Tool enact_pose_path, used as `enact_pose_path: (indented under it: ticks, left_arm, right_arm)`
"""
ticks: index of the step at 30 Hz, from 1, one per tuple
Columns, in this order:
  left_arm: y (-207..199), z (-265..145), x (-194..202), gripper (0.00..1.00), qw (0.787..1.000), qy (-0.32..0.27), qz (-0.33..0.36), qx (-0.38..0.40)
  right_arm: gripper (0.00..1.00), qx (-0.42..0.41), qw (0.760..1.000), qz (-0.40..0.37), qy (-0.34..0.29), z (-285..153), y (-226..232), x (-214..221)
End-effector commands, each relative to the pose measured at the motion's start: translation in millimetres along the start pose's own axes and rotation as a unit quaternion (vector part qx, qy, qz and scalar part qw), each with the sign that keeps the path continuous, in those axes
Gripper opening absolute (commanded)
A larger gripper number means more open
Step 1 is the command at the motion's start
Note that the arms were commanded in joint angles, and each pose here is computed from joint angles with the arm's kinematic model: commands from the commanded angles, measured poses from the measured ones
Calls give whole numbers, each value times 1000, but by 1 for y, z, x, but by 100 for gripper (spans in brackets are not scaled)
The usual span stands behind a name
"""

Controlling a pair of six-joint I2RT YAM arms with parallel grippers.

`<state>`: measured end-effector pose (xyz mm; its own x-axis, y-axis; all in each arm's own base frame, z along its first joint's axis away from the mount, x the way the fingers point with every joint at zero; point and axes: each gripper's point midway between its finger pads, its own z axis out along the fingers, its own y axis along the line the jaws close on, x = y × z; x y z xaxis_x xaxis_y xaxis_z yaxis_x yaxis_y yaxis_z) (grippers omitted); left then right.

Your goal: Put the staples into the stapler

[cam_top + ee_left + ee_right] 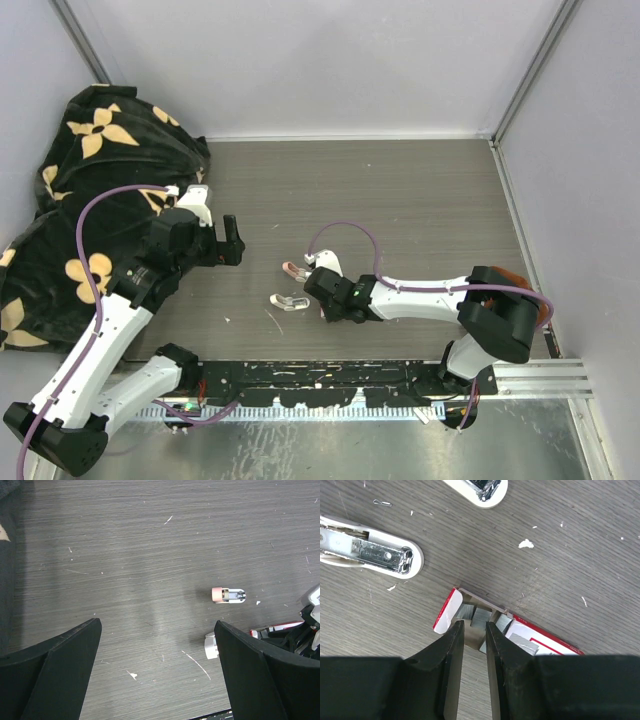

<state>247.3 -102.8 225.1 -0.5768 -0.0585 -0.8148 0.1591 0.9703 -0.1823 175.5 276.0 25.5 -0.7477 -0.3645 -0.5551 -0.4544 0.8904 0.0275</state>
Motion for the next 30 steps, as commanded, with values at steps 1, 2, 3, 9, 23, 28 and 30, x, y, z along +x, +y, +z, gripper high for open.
enact_pose_path:
  ticks: [1,2,3,9,23,28,30]
  left_arm:
    - [1,-1,-7,98,1000,-15,2,-2]
    - [1,-1,-7,98,1000,-15,2,-2]
    - [1,0,-7,98,1000,-15,2,-3]
    - [2,-1,-7,98,1000,-16,2,-3]
    - [2,-2,-8,98,1000,-18,2,-3]
    - [1,-2,-8,98,1000,-18,2,-2]
    - [2,-2,-7,98,1000,-16,2,-2]
  right_arm:
    - [30,-9,1000,-13,-24,-5,9,-16]
    - [30,-7,1000,-15,-23,-5,9,-15]
    - [29,-4,1000,-16,-21,-4,8,-14]
    - [29,16,1000,-12,-21,-1,4,-14]
    - [19,21,999,9,-45,-17,0,-27]
    - [18,2,998,5,-57,-31,4,-36]
    - [18,0,998,3,-59,-34,3,-37]
